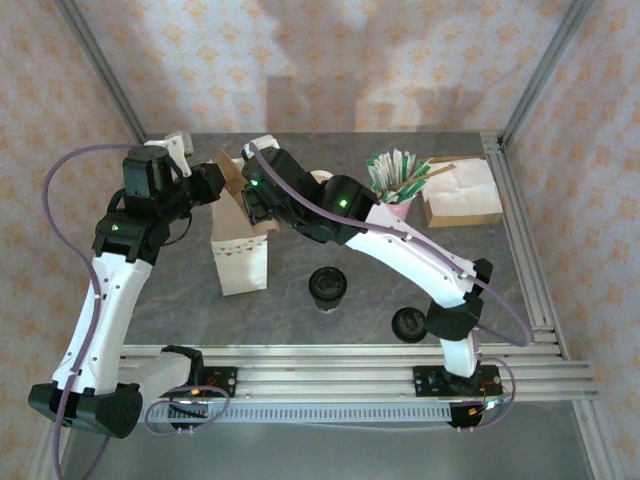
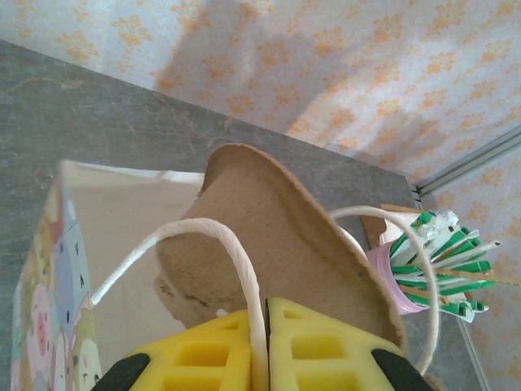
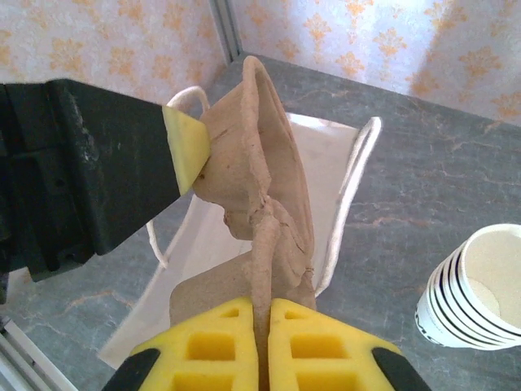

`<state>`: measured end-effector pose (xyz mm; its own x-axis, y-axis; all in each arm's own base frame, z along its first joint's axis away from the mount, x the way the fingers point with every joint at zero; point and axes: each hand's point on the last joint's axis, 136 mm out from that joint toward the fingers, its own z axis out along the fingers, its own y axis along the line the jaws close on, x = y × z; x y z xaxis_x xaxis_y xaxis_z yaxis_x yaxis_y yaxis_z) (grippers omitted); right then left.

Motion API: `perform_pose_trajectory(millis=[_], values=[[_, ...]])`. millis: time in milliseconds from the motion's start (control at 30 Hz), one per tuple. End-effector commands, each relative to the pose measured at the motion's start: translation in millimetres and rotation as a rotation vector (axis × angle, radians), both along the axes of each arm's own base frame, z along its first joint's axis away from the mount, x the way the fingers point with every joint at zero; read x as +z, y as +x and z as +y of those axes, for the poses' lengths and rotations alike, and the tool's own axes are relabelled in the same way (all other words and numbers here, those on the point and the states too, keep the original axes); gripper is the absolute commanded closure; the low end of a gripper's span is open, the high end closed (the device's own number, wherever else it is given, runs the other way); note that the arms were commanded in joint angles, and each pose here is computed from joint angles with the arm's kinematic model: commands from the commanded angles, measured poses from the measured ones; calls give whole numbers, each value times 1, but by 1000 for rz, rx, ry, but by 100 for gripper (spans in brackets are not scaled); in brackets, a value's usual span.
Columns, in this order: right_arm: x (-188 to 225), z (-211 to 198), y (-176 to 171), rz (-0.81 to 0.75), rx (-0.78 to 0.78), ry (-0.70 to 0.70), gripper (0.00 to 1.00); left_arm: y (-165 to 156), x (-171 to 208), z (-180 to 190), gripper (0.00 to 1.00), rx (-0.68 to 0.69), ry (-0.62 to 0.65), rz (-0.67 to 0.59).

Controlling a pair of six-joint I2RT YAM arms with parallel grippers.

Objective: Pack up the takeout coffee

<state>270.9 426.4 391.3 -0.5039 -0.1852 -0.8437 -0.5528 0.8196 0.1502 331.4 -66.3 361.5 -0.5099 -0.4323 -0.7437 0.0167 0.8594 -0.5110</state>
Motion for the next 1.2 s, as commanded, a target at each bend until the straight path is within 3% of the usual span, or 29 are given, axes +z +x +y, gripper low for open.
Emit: perform_pose_trajectory(millis=[0,400,633,733,1000,1167], values=[[25,-4,4,-49,-33,63,100,-9,1,5,88,33,6,9],[42,-30,-5,-76,-37,64,100,-14,-2,20,88,118,24,20],[68,-34,-20,-83,2,250,100,-19,11,6,89,53,-52,-24],[76,-44,-25,-118,-5,249,100,-21,15,10,88,72,-36,-30],[88,-129,-44,-193,-118,286,100,-17,0,20,93,131,-25,23],[39,-209,-55,-168,-280,132,100,-22,7,22,93,140,-27,-13]])
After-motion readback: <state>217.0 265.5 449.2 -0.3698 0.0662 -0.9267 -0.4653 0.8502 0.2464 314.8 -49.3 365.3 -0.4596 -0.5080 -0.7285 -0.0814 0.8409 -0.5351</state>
